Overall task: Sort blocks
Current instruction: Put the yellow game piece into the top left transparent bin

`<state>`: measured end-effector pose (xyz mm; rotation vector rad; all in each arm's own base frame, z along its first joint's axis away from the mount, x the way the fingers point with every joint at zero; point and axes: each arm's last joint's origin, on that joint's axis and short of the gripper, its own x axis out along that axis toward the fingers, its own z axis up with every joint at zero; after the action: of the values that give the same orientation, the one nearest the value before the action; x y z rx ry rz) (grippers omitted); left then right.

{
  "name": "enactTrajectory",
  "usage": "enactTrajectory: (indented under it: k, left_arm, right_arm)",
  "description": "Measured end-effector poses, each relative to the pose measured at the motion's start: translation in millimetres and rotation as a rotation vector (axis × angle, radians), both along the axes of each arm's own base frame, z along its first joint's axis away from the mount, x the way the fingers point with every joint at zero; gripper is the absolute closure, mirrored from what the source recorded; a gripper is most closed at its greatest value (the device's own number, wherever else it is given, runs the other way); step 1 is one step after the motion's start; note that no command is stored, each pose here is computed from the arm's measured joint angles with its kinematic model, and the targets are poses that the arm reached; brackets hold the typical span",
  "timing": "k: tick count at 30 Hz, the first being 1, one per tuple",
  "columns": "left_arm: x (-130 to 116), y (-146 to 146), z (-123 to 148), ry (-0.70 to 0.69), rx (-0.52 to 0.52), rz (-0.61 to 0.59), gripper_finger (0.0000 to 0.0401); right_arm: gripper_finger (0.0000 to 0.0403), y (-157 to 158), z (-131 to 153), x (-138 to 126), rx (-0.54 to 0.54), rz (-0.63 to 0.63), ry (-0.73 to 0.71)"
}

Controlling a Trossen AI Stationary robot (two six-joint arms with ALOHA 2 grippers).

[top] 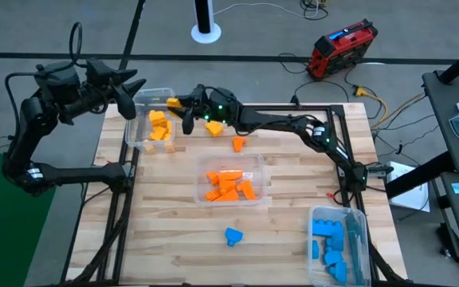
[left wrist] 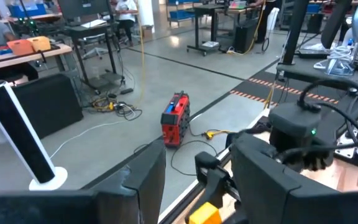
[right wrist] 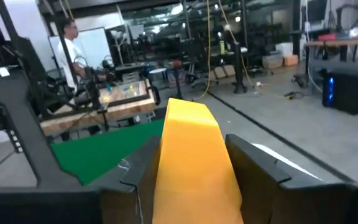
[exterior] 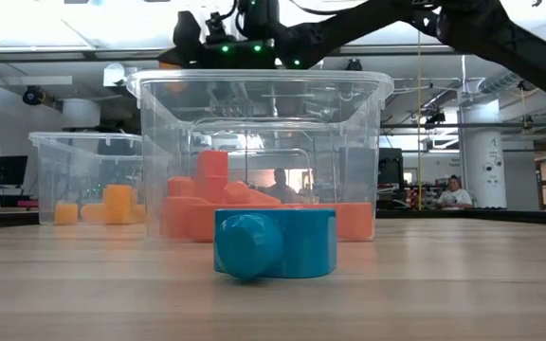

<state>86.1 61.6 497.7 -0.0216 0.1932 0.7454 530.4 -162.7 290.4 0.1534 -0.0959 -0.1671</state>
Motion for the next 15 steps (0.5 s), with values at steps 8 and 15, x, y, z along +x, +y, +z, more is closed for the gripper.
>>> enactTrajectory:
  k: [8,15]
  left_arm:
    - [-1.6,-1.1,-0.1,-0.005,-0.006,0.0,0.024]
    - [-4.9,-3.3,0.8,-0.015,-0.001,0.0,0.024]
  right_arm:
    - [0.025,13.8,-40.5,21.8,0.004,0.013,0.022]
    - [0.025,13.7,-49.7,33.7,-0.022,0.014,-0.03]
